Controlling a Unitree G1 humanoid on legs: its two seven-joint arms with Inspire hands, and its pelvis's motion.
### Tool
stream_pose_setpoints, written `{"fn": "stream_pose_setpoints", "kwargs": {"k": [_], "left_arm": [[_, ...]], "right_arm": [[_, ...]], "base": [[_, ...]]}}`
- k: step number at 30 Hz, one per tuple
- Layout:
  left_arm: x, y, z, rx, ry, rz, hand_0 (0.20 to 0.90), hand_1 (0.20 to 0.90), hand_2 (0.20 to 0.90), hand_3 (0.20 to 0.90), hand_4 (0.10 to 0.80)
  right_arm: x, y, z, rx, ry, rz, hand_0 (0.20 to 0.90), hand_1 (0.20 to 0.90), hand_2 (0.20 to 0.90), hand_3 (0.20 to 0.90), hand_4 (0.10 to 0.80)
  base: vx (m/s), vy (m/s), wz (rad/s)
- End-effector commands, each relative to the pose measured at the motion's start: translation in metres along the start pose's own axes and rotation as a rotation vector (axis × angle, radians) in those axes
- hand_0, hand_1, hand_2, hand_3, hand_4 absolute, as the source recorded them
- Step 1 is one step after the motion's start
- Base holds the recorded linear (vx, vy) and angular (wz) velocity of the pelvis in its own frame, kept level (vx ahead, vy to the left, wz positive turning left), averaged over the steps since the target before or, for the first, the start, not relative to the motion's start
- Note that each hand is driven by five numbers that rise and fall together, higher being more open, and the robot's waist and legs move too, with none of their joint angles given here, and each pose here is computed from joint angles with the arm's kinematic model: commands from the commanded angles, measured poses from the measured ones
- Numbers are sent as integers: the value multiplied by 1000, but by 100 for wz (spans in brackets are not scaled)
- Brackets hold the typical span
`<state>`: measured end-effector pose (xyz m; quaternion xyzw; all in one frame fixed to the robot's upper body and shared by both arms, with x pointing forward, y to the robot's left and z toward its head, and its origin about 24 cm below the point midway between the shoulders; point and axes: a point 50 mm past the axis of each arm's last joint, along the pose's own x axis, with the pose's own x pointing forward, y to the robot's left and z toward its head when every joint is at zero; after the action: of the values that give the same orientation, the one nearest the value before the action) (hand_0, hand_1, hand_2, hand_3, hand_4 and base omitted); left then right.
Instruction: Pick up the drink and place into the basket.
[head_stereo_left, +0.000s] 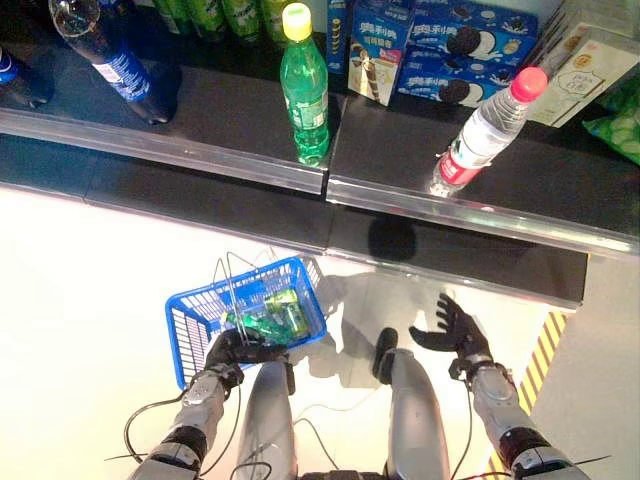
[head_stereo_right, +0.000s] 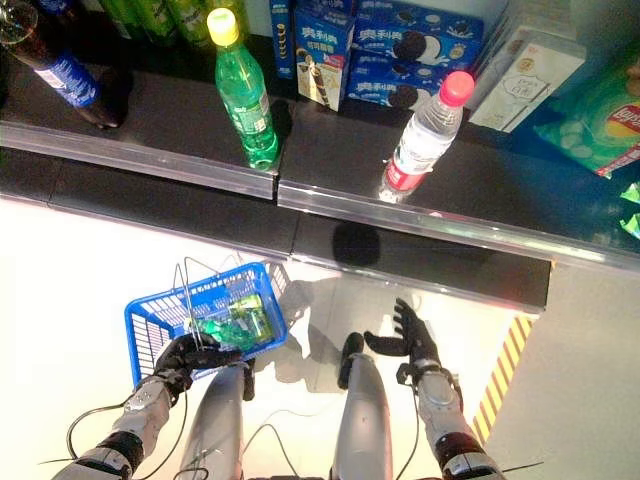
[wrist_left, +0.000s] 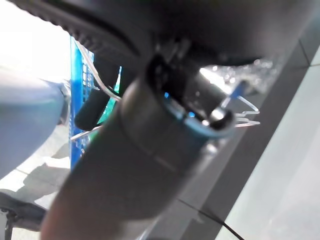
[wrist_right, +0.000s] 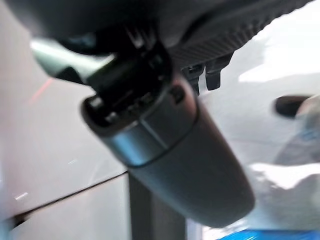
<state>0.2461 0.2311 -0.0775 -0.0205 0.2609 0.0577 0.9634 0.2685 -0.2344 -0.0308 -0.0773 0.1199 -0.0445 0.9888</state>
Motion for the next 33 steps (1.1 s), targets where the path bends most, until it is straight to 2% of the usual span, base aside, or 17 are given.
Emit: {"fn": "stream_pose_setpoints", "kwargs": {"k": [1,4,7,19,26,33], "left_arm": [[-10,18,12,10,-123,22,300,300,300,200,100],[-11,19,12,10,-124,25,300,300,300,200,100],[-15,22,10,5,-126,28,300,300,300,200,100],[-19,24,7,-1,-140,38,300,300,300,200,100],[-19,23,4,-8,-138,44,300,300,300,200,100],[-19,22,2,-14,-136,44,300,300,300,200,100]], "right_arm": [[-2,-6,39,-27,-223,-10,900,900,900,900,800],[-2,-4,58,-38,-304,9,900,900,900,900,800],[-10,3,91,-97,-477,68,900,900,900,900,800],[-43,16,151,-300,-818,186,900,900,900,900,800],[-58,12,180,-232,-977,145,900,900,900,900,800],[-64,5,190,-150,-1027,109,900,900,900,900,800]], "base": [[-33,-23,-3],[-22,-10,0],[-22,-10,4],[-2,0,0],[0,0,0],[0,0,0]]}}
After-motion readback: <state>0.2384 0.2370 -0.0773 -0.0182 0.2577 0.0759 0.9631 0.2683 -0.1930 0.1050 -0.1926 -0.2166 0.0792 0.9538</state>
